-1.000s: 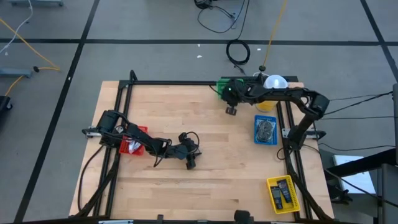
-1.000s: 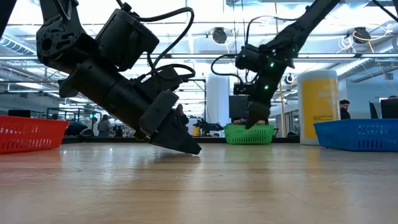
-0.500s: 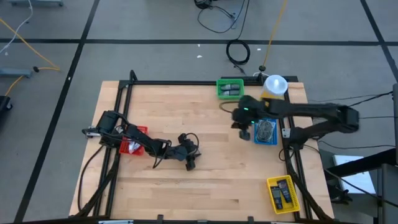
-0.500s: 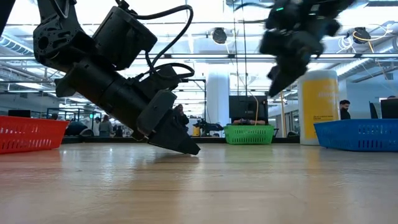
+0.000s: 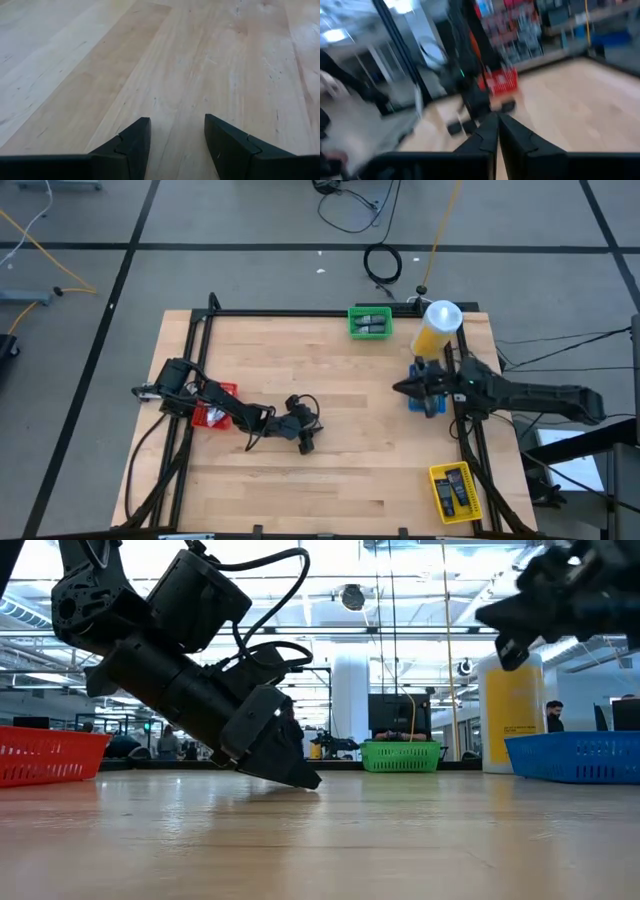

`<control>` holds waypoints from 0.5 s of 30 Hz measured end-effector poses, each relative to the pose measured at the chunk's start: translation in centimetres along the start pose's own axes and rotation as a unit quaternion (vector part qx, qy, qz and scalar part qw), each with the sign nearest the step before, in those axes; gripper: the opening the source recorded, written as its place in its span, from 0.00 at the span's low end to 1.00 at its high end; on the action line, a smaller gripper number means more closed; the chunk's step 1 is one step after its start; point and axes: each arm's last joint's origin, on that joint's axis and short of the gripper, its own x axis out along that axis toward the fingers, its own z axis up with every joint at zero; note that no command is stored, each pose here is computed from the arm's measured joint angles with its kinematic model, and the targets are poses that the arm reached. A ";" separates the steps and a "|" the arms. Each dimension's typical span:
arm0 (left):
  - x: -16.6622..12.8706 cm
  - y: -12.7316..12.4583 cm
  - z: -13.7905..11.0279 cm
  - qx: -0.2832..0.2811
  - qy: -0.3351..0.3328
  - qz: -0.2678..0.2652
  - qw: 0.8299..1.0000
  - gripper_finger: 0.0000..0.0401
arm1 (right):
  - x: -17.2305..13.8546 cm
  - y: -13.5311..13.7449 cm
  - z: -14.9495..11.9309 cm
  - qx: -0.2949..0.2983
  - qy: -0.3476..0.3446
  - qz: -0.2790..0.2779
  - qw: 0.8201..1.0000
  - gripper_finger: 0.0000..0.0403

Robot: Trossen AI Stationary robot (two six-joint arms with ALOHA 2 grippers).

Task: Pick & Place Travel size toiletries
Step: Return to Home Position

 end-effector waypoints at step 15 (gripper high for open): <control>-0.6 1.2 4.0 -0.054 -0.126 0.002 0.991 0.46 | -1.1 0.0 -2.4 -0.042 -0.016 0.014 0.999 0.00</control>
